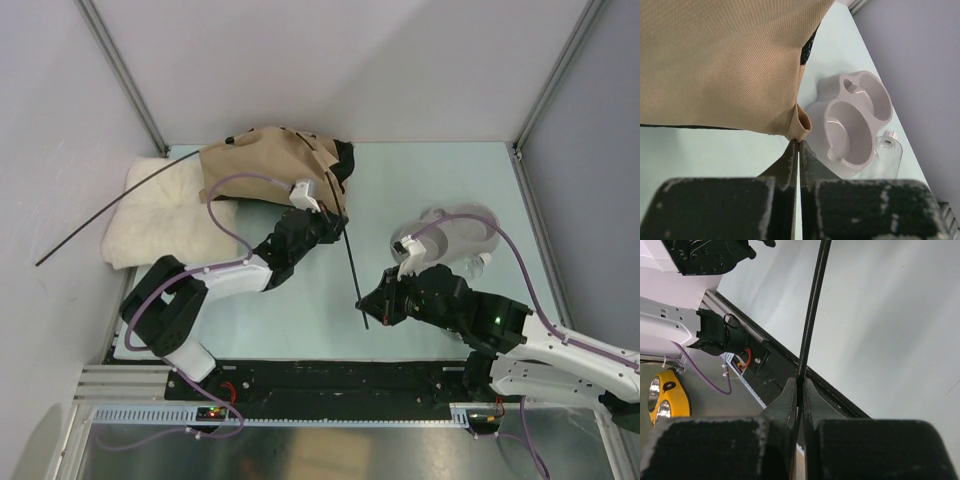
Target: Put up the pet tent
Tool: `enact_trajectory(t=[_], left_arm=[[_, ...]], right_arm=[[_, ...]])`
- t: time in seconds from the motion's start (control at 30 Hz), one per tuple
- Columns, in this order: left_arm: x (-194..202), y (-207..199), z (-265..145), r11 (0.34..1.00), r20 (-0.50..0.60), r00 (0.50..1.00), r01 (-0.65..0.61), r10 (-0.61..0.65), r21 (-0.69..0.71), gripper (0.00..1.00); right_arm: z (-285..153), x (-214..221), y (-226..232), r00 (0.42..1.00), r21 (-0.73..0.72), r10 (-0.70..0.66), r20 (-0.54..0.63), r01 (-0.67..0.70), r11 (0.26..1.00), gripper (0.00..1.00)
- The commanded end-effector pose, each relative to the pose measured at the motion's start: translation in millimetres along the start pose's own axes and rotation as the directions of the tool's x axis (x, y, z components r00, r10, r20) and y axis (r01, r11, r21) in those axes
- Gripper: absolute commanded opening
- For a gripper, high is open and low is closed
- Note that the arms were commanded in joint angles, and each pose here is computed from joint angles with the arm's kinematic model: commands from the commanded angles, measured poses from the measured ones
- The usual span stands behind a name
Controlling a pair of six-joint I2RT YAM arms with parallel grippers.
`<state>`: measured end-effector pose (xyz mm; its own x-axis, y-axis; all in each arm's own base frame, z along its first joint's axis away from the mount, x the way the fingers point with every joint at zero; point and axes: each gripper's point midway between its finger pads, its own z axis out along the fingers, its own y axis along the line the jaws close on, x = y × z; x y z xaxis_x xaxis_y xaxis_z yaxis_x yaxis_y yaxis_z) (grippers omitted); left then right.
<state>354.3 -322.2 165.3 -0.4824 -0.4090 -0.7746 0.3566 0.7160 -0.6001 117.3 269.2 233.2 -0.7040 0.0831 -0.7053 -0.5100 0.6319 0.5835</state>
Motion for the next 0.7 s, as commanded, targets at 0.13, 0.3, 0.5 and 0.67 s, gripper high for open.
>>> enact_trajectory(t=[0.13,0.3,0.5,0.67], left_arm=[[-18,-5,20,1.0,0.062,0.998,0.003,-0.002,-0.028,0.11],[-20,-2,25,0.999,0.081,0.997,0.011,-0.006,-0.054,0.3],[-24,-2,32,0.997,0.103,0.995,0.011,-0.004,-0.072,0.59],[-30,-3,37,0.995,0.14,0.99,0.018,-0.003,-0.101,0.77]], right_arm=[[-6,-37,28,0.992,-0.06,0.019,0.125,-0.012,0.998,0.0],[-9,-49,41,0.989,-0.088,0.046,0.14,-0.034,0.996,0.0],[-12,-58,51,0.984,-0.105,0.089,0.151,-0.074,0.992,0.0],[-17,-67,57,0.977,-0.12,0.135,0.163,-0.117,0.986,0.0]])
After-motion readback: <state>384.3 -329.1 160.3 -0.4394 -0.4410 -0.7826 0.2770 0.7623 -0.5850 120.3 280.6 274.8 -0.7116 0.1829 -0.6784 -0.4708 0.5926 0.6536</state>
